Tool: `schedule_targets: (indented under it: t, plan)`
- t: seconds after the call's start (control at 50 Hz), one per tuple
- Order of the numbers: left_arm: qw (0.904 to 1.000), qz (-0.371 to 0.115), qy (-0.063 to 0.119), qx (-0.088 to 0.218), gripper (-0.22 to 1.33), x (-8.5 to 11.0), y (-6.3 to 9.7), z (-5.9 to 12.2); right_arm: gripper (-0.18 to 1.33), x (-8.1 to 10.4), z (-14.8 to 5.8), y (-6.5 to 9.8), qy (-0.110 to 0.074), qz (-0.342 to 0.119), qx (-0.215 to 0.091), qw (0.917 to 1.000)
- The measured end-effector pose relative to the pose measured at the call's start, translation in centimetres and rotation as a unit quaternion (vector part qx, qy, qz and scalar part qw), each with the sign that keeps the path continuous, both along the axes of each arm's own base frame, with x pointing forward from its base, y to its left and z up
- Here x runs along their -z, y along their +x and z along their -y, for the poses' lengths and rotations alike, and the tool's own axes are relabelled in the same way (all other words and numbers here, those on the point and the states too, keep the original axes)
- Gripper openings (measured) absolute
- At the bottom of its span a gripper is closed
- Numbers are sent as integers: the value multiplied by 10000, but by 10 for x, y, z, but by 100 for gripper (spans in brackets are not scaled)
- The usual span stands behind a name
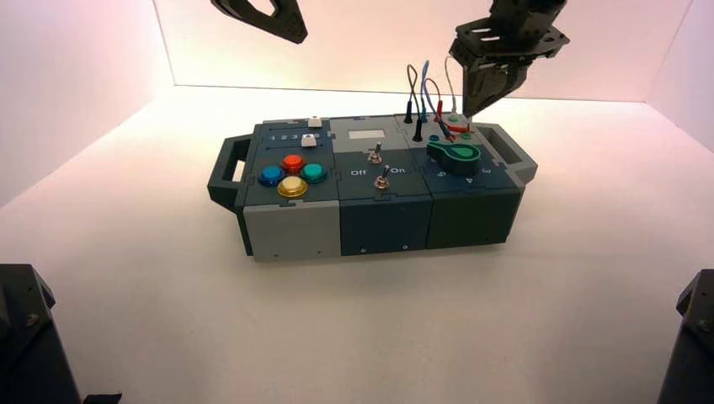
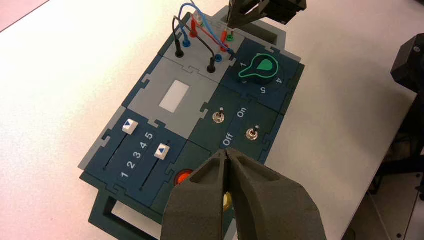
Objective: Insert the white wire.
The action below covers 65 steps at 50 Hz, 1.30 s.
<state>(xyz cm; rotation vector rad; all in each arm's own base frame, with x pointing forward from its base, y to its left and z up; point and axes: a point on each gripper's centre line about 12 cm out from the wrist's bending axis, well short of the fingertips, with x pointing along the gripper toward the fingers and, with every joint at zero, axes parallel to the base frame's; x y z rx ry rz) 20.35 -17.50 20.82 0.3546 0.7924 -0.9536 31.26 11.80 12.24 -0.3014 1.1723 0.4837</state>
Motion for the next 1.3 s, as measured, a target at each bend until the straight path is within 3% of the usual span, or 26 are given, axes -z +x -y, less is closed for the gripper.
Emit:
schedule_targets:
  t: [1.3]
  plan:
    - [10000,-6,2,-3,-16,0,0,0,-4,5,-1,2,-29,24,-14,10000]
